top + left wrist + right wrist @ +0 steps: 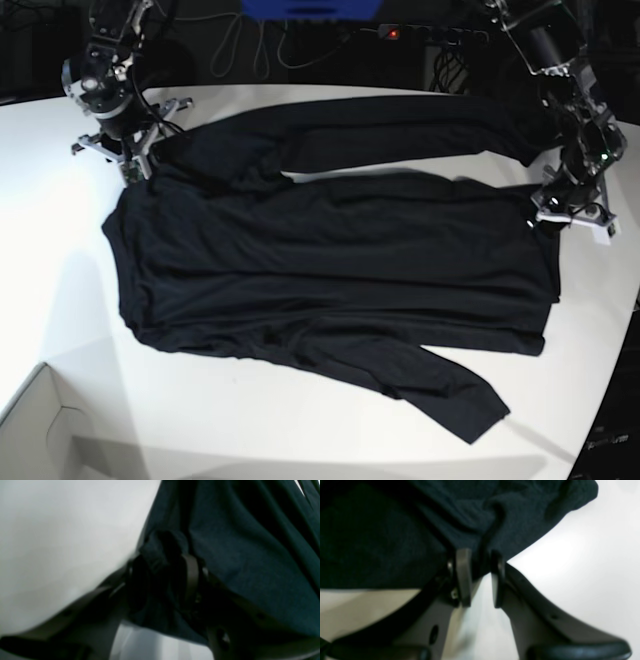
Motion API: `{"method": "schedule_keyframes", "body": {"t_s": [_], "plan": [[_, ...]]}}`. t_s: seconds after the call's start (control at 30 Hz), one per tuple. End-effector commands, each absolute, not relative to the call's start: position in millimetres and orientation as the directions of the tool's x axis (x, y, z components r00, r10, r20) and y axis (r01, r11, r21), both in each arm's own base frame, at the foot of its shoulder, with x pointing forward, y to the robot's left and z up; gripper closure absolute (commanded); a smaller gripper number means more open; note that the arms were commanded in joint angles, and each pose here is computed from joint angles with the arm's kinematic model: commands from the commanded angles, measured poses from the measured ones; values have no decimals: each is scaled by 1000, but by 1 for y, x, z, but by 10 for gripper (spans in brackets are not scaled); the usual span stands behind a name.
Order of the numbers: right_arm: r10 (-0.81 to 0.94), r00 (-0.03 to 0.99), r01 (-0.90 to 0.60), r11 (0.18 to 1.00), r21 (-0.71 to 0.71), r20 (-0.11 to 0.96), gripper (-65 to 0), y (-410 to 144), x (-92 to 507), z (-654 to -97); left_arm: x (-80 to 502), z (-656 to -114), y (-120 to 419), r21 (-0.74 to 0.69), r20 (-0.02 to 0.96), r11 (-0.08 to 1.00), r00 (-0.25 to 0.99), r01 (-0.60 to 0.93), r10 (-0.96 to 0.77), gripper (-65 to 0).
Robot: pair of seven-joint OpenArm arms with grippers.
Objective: Layout the t-shirt on the table in an organized manner, then fold the t-shirt properly
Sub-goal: 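Grasp the shirt edge near the sleeve with the left gripper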
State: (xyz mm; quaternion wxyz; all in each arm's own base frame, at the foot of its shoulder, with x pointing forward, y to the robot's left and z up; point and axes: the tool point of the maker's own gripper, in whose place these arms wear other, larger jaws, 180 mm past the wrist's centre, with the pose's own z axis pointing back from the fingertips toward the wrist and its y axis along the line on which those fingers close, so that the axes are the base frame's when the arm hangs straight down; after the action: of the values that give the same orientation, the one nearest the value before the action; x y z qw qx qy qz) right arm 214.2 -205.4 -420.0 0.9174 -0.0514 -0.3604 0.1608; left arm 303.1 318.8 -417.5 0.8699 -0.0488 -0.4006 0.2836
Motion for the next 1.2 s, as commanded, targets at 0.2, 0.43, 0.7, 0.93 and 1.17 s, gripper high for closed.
{"method": "schedule_keyframes", "body": {"t_s": [0.2, 0.43, 0.7, 0.93, 1.17], "plan": [[333, 659, -254, 943, -217, 675, -145, -205, 223, -410, 296, -389, 329, -273, 738, 860, 480, -431, 475, -229], [334, 658, -257, 942, -216, 675, -145, -204, 223, -410, 299, -385, 329, -275, 744, 861, 472, -428, 472, -229], [335, 656, -257, 942, -218, 676, -145, -205, 224, -410, 313, -380, 320, -301, 750, 858, 453, -415, 482, -229], [335, 658, -254, 942, -220, 675, -145, -207, 223, -410, 314, -383, 321, -313, 743, 850, 449, -423, 497, -229], [337, 657, -255, 941, -221, 674, -145, -207, 223, -410, 306, -384, 336, -319, 739, 826, 424, -465, 524, -229]]}}
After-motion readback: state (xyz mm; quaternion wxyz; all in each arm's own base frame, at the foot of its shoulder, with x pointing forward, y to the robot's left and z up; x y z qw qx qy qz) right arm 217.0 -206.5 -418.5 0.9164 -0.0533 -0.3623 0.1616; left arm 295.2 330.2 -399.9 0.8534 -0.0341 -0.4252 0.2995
